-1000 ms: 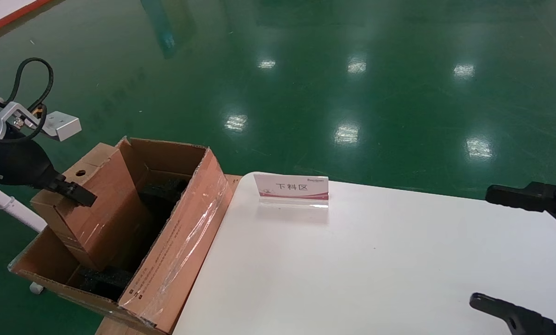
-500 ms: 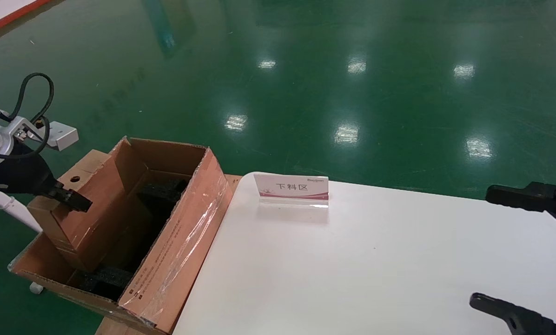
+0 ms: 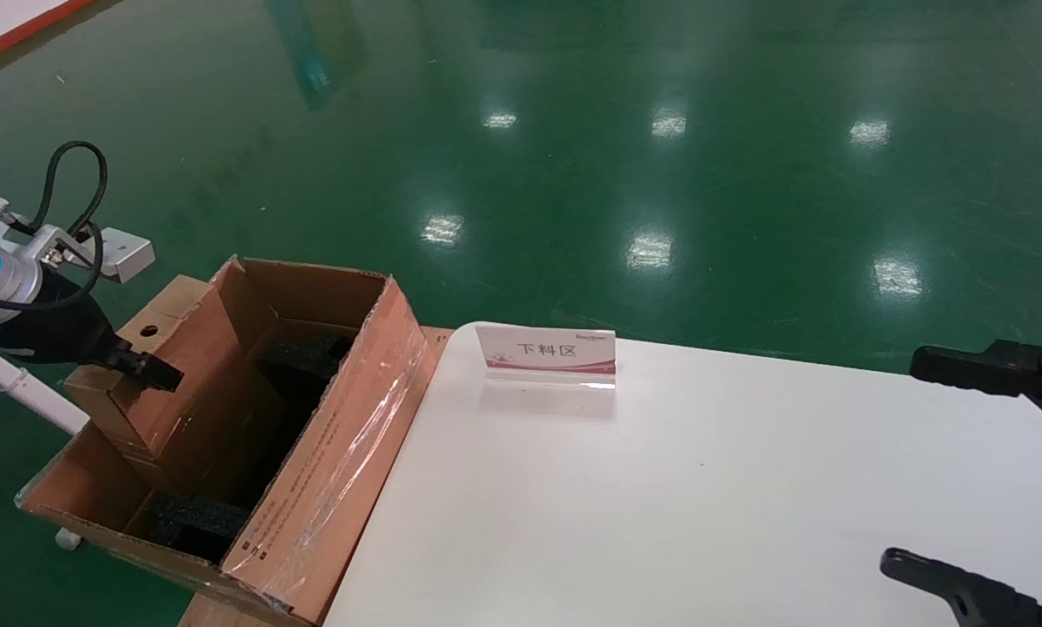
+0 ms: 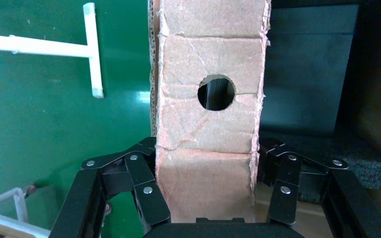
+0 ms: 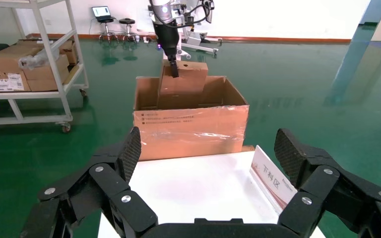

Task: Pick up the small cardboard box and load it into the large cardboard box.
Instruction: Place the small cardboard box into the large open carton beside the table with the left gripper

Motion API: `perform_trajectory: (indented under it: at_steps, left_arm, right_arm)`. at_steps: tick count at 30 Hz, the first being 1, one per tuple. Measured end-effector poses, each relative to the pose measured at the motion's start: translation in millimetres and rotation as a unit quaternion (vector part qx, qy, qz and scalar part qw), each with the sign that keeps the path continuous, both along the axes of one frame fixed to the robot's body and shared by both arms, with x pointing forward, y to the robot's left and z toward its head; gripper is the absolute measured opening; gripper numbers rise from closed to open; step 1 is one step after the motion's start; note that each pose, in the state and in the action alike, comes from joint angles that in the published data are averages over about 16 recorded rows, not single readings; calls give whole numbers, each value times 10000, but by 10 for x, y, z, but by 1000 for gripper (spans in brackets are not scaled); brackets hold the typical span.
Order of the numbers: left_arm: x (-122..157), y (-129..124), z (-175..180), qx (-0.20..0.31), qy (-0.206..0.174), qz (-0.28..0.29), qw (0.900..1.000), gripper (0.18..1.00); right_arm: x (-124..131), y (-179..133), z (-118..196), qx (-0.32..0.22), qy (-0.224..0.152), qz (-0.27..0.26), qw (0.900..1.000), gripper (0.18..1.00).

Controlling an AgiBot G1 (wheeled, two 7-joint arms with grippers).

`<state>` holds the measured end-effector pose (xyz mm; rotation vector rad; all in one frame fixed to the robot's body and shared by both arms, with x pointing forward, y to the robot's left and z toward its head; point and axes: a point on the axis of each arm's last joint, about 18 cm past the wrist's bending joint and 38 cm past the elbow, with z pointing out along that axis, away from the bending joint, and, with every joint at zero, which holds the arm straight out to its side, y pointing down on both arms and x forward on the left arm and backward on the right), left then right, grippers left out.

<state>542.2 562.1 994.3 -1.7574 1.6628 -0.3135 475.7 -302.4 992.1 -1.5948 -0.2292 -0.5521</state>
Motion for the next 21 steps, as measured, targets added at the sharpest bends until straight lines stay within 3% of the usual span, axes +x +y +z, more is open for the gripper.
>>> perform_trajectory:
  at_steps: [21]
  left_arm:
    - [243, 22, -217, 184, -173, 142, 9996, 245]
  right_arm:
    - [0, 0, 0, 0, 0, 0, 10000, 1001]
